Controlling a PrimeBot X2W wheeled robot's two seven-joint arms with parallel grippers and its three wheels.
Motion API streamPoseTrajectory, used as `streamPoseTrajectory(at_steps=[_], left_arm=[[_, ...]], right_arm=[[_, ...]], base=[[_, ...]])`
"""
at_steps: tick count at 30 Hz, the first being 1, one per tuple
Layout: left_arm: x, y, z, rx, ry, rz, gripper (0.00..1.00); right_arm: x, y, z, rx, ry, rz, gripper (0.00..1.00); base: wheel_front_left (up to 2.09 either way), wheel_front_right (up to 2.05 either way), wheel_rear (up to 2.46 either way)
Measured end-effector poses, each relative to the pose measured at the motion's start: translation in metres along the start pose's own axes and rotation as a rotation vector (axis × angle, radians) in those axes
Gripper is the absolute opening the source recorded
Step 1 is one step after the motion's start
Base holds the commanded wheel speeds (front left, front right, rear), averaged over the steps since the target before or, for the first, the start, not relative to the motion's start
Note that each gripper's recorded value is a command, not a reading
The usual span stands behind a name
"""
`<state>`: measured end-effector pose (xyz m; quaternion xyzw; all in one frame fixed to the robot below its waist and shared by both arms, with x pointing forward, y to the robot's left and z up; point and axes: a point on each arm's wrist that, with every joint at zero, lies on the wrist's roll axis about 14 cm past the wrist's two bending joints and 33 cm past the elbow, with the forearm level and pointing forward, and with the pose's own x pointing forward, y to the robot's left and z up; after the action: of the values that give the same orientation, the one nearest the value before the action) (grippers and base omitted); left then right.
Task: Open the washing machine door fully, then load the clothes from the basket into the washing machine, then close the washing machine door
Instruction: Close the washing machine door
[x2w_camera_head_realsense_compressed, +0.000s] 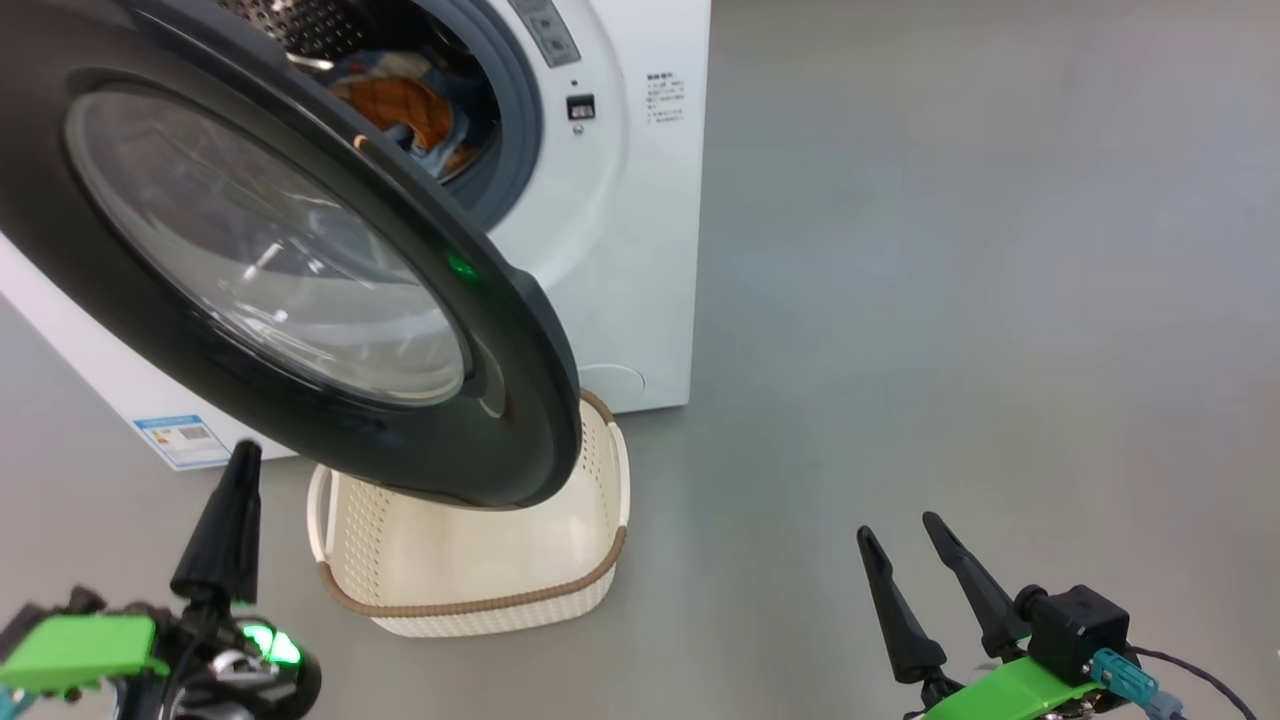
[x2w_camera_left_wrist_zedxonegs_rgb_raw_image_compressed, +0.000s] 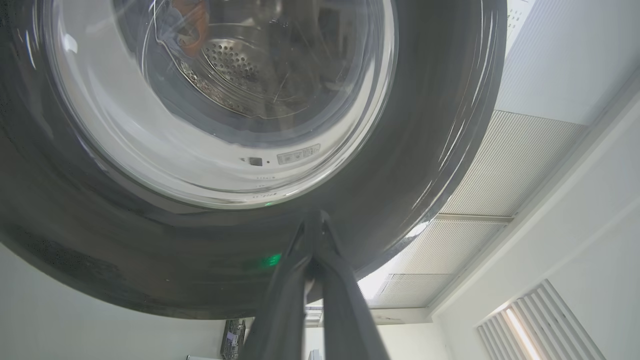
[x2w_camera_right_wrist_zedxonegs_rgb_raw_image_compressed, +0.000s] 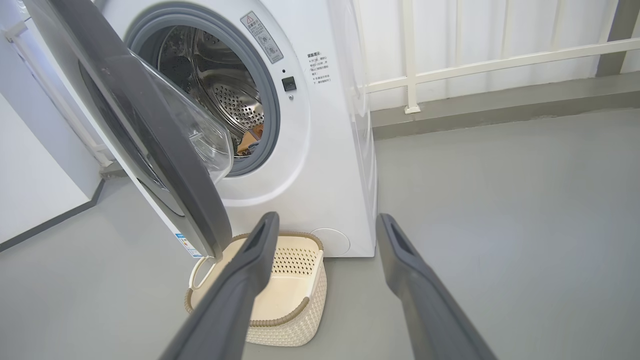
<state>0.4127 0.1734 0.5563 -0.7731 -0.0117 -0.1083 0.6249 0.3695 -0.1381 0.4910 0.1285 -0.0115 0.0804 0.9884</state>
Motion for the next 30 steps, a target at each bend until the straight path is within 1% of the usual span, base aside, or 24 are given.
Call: streamPoseTrajectory(at_steps=[4, 5, 6, 7, 8, 9, 13, 17, 18, 22, 24, 26, 28, 30], left_arm=[[-0.016, 0.0, 0.009, 0.003, -0.051, 0.007, 0.0], [-0.023, -0.002, 0.012, 0.008, -0.067, 0.007, 0.03], [-0.023, -0.002, 0.012, 0.008, -0.067, 0.007, 0.15], [-0.025, -0.002, 0.014, 0.016, -0.075, 0.009, 0.39], [-0.029, -0.002, 0.015, 0.02, -0.083, 0.008, 0.63], [-0.032, -0.003, 0.016, 0.028, -0.094, 0.007, 1.0], [-0.042, -0.003, 0.018, 0.103, -0.119, 0.022, 1.0], [-0.046, -0.011, 0.022, 0.247, -0.165, 0.014, 1.0], [-0.045, -0.014, 0.022, 0.304, -0.17, 0.012, 1.0], [-0.048, -0.016, 0.021, 0.594, -0.191, 0.014, 1.0], [-0.05, -0.014, 0.014, 0.759, -0.165, 0.003, 1.0], [-0.053, -0.004, 0.011, 0.916, -0.117, 0.016, 1.0], [-0.056, 0.005, 0.012, 1.043, -0.082, 0.038, 1.0], [-0.055, 0.002, 0.015, 1.158, -0.089, 0.029, 1.0]], right_arm=[[-0.003, 0.006, 0.004, -0.001, -0.013, 0.016, 1.0], [-0.003, 0.009, 0.006, -0.002, -0.019, 0.026, 1.0], [-0.003, 0.009, 0.006, -0.002, -0.019, 0.026, 1.0], [-0.003, 0.011, 0.008, -0.003, -0.025, 0.032, 1.0], [-0.003, 0.013, 0.01, -0.003, -0.031, 0.036, 1.0], [-0.003, 0.014, 0.012, -0.004, -0.037, 0.04, 1.0], [-0.004, 0.018, 0.015, -0.004, -0.046, 0.05, 1.0], [-0.006, 0.021, 0.015, -0.034, -0.045, 0.062, 1.0], [-0.006, 0.021, 0.015, -0.038, -0.047, 0.065, 1.0], [-0.005, 0.023, 0.017, -0.039, -0.053, 0.068, 1.0], [-0.005, 0.023, 0.018, -0.039, -0.055, 0.069, 1.0], [-0.005, 0.023, 0.018, -0.038, -0.055, 0.069, 1.0], [-0.005, 0.023, 0.018, -0.038, -0.054, 0.069, 1.0], [-0.005, 0.023, 0.017, -0.038, -0.053, 0.069, 1.0]], base=[[0.0, 0.0, 0.0], [0.0, 0.0, 0.0], [0.0, 0.0, 0.0], [0.0, 0.0, 0.0], [0.0, 0.0, 0.0], [0.0, 0.0, 0.0], [0.0, 0.0, 0.0], [0.0, 0.0, 0.0], [0.0, 0.0, 0.0], [0.0, 0.0, 0.0], [0.0, 0.0, 0.0], [0.0, 0.0, 0.0], [0.0, 0.0, 0.0], [0.0, 0.0, 0.0]])
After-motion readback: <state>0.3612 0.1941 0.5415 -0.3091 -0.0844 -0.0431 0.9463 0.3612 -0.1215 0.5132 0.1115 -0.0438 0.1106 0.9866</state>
